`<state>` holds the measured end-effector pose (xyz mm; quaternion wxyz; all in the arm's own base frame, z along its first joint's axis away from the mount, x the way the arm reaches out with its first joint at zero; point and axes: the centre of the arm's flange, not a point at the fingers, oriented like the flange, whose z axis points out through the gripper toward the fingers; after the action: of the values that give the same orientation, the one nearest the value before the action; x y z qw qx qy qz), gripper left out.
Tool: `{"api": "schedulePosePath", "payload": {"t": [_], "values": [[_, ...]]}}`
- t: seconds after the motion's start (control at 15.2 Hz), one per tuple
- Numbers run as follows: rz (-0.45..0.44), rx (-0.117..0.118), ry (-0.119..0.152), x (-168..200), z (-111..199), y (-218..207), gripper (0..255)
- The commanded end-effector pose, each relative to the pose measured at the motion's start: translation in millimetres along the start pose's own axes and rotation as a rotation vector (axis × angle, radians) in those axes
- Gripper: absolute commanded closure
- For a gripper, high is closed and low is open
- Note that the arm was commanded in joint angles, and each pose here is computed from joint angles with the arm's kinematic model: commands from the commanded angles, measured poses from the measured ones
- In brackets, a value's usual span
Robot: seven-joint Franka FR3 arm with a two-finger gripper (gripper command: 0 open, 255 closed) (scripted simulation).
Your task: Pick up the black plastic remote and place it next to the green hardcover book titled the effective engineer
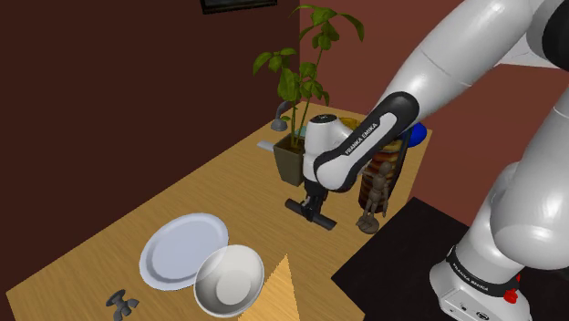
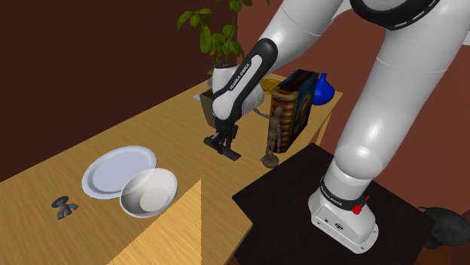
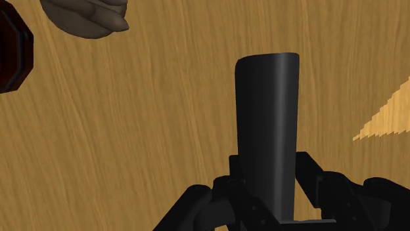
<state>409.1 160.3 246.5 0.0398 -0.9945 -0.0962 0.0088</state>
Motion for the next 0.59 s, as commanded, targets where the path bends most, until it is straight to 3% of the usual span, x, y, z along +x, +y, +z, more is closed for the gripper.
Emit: {"api": "schedulePosePath", "payload": {"t": [0.0,0.53], "values": [[-0.002,0.000,0.000,13,-5,24,255],[-0.002,0.000,0.000,65,-13,116,255]]}}
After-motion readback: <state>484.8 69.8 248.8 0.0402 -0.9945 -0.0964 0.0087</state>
